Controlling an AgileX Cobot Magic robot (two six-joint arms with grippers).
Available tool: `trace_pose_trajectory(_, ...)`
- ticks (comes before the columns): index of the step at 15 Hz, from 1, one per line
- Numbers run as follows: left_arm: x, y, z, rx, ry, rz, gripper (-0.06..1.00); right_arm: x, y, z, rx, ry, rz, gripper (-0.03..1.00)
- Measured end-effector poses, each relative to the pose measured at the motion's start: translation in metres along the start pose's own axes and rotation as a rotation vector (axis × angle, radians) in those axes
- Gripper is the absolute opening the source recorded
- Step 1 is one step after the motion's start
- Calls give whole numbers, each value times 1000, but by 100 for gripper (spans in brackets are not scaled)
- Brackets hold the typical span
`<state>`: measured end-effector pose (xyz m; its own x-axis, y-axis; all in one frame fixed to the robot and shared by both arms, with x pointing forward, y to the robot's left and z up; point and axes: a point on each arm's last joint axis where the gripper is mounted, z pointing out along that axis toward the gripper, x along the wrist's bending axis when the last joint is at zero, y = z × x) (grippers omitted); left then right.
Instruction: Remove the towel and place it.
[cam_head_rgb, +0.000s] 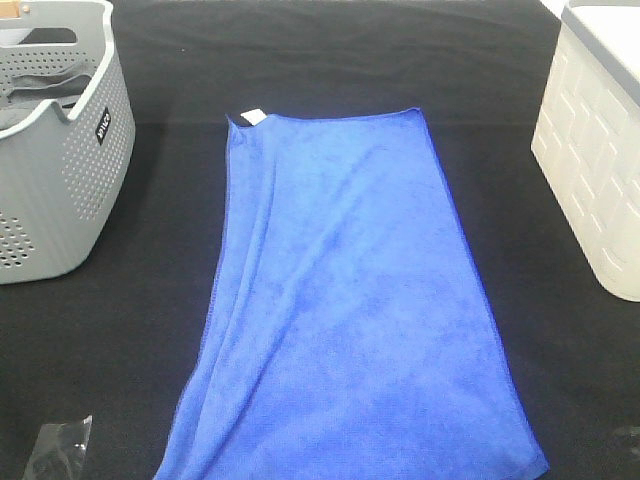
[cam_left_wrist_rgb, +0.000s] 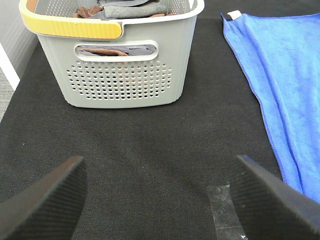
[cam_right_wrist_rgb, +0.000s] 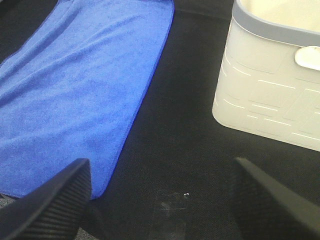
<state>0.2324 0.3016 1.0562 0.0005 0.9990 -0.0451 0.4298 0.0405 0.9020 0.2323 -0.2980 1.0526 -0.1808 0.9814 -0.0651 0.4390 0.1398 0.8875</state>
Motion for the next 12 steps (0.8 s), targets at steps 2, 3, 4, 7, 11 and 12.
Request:
trace_pose_trajectory(2, 0, 0, 0, 0, 0, 0, 75, 0, 0, 0, 0, 0, 0, 76)
trace_pose_trajectory(3, 0, 0, 0, 0, 0, 0, 75, 0, 0, 0, 0, 0, 0, 76)
trace_pose_trajectory(4, 0, 0, 0, 0, 0, 0, 75, 0, 0, 0, 0, 0, 0, 76)
trace_pose_trajectory(7, 0, 0, 0, 0, 0, 0, 75, 0, 0, 0, 0, 0, 0, 76)
trace_pose_trajectory(11, 0, 0, 0, 0, 0, 0, 75, 0, 0, 0, 0, 0, 0, 76)
trace_pose_trajectory(12, 0, 0, 0, 0, 0, 0, 75, 0, 0, 0, 0, 0, 0, 76)
